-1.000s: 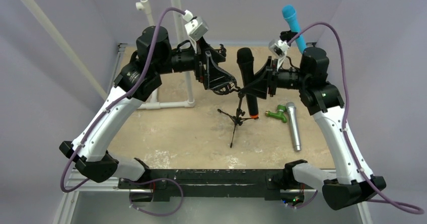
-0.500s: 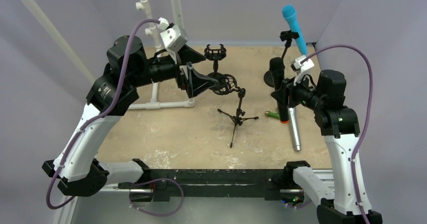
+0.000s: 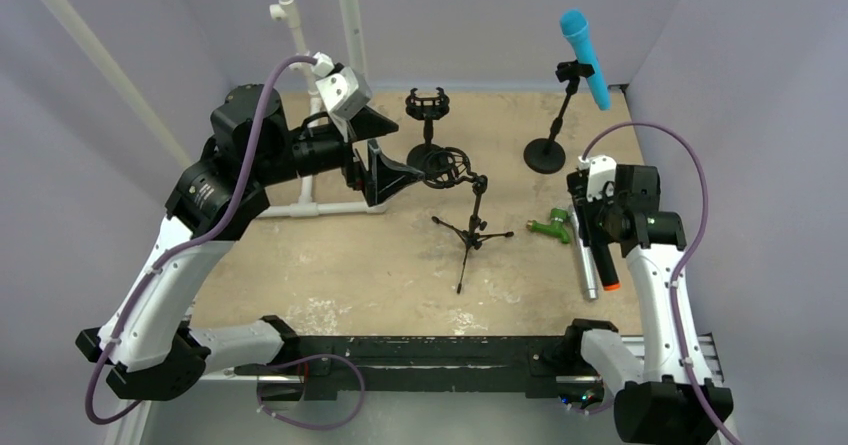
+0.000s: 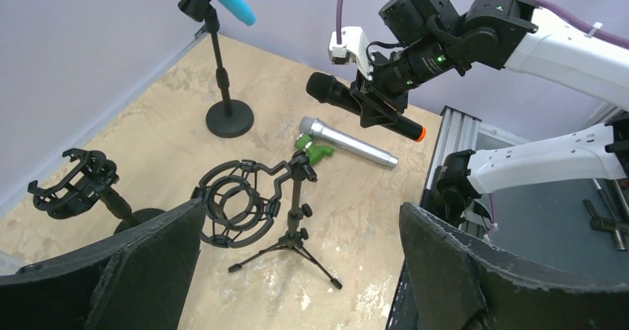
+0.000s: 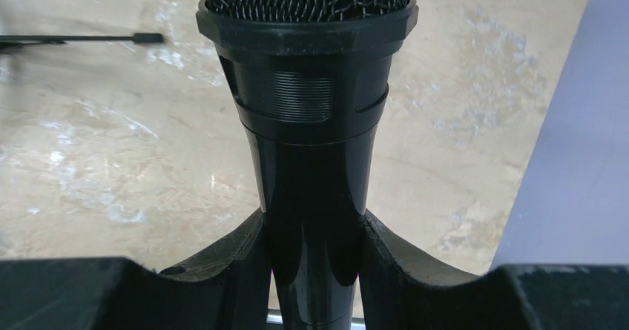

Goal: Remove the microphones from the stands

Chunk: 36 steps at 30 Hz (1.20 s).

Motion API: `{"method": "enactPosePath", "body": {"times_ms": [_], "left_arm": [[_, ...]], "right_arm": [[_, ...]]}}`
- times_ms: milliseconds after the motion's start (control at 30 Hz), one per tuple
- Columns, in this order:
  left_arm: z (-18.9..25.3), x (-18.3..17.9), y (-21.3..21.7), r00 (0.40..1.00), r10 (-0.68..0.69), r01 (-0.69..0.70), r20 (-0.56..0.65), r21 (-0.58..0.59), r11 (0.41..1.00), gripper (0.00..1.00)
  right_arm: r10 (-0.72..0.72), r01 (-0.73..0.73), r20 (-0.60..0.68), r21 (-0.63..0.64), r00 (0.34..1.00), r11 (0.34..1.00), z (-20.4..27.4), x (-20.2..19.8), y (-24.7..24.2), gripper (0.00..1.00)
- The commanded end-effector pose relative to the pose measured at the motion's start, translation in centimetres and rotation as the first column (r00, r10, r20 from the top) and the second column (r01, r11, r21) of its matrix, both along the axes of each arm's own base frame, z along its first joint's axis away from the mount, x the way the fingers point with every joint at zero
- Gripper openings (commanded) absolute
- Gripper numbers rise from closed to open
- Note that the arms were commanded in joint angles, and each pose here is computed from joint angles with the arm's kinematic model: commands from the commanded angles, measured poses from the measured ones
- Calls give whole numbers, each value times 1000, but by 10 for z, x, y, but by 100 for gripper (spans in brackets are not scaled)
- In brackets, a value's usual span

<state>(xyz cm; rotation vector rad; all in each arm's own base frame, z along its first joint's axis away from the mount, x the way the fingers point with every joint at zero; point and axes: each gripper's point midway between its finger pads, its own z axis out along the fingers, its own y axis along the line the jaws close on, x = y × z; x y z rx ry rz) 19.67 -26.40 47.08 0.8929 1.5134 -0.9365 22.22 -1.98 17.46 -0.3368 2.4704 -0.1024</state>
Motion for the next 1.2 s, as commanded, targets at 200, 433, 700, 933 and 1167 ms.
{"method": "enactPosePath", "body": {"times_ms": [200,433,700,933,1167], "left_arm": [[12,-13,14,998,6,-5,68,-24,1000,100],[9,-15,15,998,-1,3,67,-23,1000,100],[9,-16,15,998,-4,6,67,-23,1000,100],[7,-15,16,998,0,1,65,-19,1000,100],[5,-15,16,998,-1,2,61,-19,1000,100]], "right_arm": [[-87,85,-77,-33,993,996,-41,10,-49,0],[-151,151,-138,-14,979,988,-71,15,-75,0],[-192,203,-208,35,959,979,-100,21,-95,0],[-185,208,-279,54,942,977,-123,25,-97,0],[-191,223,-318,67,929,972,-137,32,-103,0]]}}
